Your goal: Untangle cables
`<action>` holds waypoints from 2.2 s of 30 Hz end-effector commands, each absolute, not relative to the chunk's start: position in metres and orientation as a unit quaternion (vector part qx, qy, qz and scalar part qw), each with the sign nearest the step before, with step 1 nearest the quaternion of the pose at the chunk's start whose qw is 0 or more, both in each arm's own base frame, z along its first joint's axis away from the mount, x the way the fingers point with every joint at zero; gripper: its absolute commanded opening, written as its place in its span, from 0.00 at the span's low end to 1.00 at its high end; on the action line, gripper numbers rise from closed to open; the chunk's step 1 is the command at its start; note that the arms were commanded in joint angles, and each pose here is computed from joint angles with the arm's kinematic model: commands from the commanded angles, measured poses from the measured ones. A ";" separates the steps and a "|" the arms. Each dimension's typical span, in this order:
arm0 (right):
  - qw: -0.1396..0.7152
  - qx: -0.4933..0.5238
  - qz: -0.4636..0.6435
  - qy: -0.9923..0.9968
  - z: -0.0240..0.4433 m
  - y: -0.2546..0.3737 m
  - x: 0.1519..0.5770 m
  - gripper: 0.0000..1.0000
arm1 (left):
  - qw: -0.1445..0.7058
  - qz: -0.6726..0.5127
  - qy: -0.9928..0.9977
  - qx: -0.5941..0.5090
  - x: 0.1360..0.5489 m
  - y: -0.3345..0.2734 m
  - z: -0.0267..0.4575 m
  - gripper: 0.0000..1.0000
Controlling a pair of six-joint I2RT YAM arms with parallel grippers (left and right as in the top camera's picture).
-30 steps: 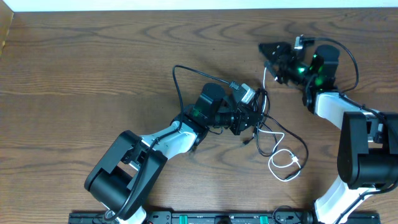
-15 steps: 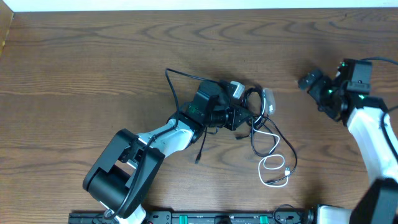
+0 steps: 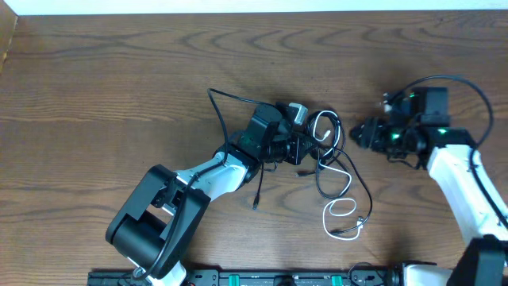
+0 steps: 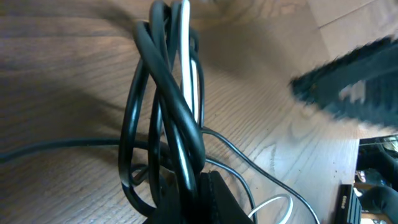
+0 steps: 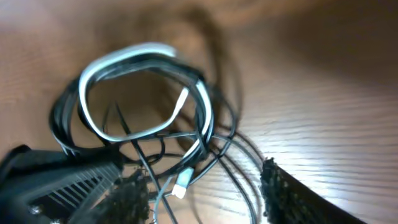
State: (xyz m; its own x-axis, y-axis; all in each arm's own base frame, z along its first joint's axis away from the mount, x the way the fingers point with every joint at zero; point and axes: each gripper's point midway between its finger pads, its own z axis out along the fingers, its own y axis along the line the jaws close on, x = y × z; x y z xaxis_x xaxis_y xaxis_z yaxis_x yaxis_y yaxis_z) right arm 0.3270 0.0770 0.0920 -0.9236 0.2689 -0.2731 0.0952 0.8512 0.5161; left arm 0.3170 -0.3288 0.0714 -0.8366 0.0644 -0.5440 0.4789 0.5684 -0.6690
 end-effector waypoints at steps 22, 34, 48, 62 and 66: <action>0.112 0.091 0.325 0.934 0.007 0.125 0.350 0.21 | 0.234 -0.426 0.861 0.149 0.319 -0.325 0.066 0.08; 0.124 0.144 0.291 0.937 -0.003 0.112 0.362 0.01 | 0.213 -0.397 0.883 0.133 0.314 -0.315 0.050 0.08; 0.169 0.114 0.385 0.900 0.084 0.100 0.354 0.01 | 0.216 -0.248 0.942 0.068 0.324 -0.264 0.008 0.08; 0.200 0.026 0.410 0.890 0.126 0.115 0.332 0.14 | 0.218 -0.247 0.942 0.068 0.324 -0.264 0.008 0.08; 0.210 0.014 0.266 0.941 0.093 0.115 0.335 0.33 | 0.218 -0.246 0.942 0.067 0.324 -0.264 0.008 0.08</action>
